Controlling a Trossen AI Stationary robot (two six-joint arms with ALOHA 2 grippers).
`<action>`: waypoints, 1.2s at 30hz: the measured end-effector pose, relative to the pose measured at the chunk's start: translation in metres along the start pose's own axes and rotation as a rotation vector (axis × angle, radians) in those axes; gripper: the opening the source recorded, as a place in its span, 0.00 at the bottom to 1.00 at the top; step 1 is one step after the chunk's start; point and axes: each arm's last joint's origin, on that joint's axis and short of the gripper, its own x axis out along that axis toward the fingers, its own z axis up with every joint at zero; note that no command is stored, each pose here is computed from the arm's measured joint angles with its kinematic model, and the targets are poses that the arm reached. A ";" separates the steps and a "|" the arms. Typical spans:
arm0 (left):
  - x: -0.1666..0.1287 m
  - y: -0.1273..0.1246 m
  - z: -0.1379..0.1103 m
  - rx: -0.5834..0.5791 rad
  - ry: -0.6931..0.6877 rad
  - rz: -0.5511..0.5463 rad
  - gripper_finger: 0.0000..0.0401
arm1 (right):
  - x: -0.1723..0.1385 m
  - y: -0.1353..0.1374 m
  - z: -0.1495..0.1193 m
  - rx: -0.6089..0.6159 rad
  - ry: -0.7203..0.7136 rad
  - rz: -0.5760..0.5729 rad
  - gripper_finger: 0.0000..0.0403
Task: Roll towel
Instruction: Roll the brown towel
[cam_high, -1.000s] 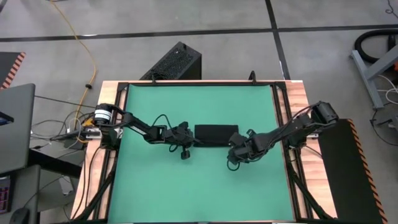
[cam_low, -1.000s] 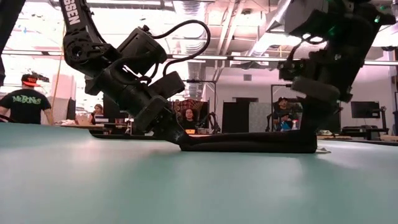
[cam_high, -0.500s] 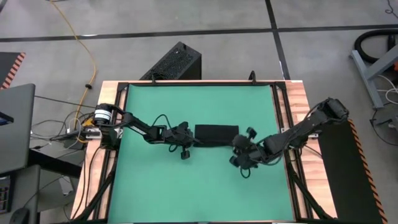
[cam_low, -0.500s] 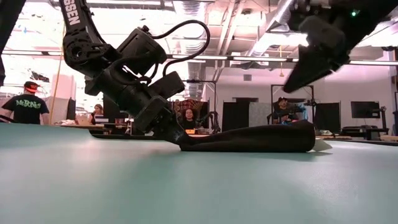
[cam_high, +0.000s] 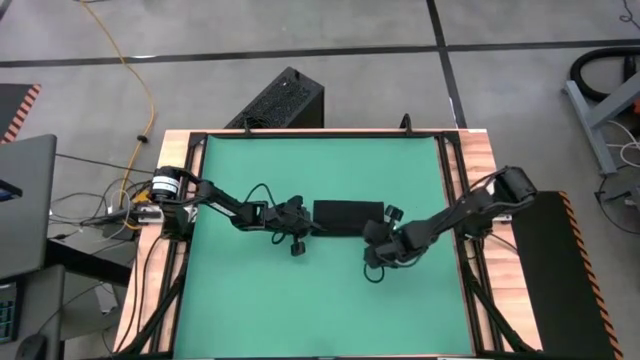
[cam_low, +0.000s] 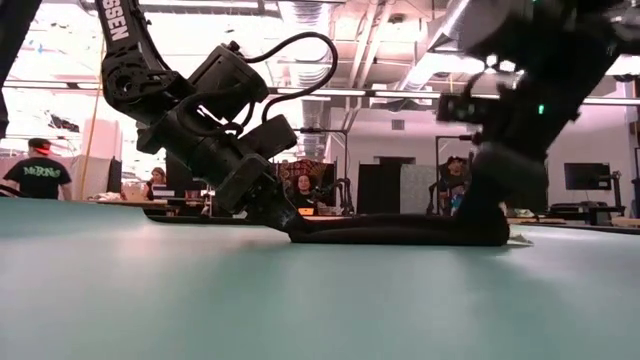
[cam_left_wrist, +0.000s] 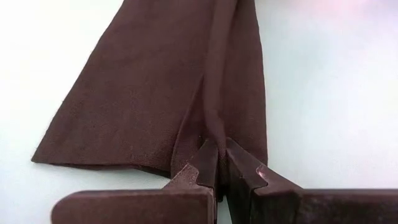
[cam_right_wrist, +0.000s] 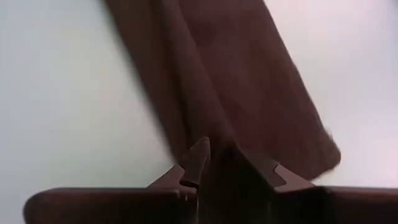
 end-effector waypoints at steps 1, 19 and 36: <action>0.000 0.000 0.000 0.000 0.000 0.000 0.00 | 0.005 -0.001 -0.004 0.013 0.018 -0.012 0.23; -0.053 -0.010 0.033 0.193 -0.034 0.007 0.17 | 0.024 -0.002 -0.024 0.136 0.043 0.014 0.22; -0.013 -0.017 0.021 0.290 -0.332 0.037 0.01 | 0.024 0.000 -0.023 0.137 0.036 0.030 0.22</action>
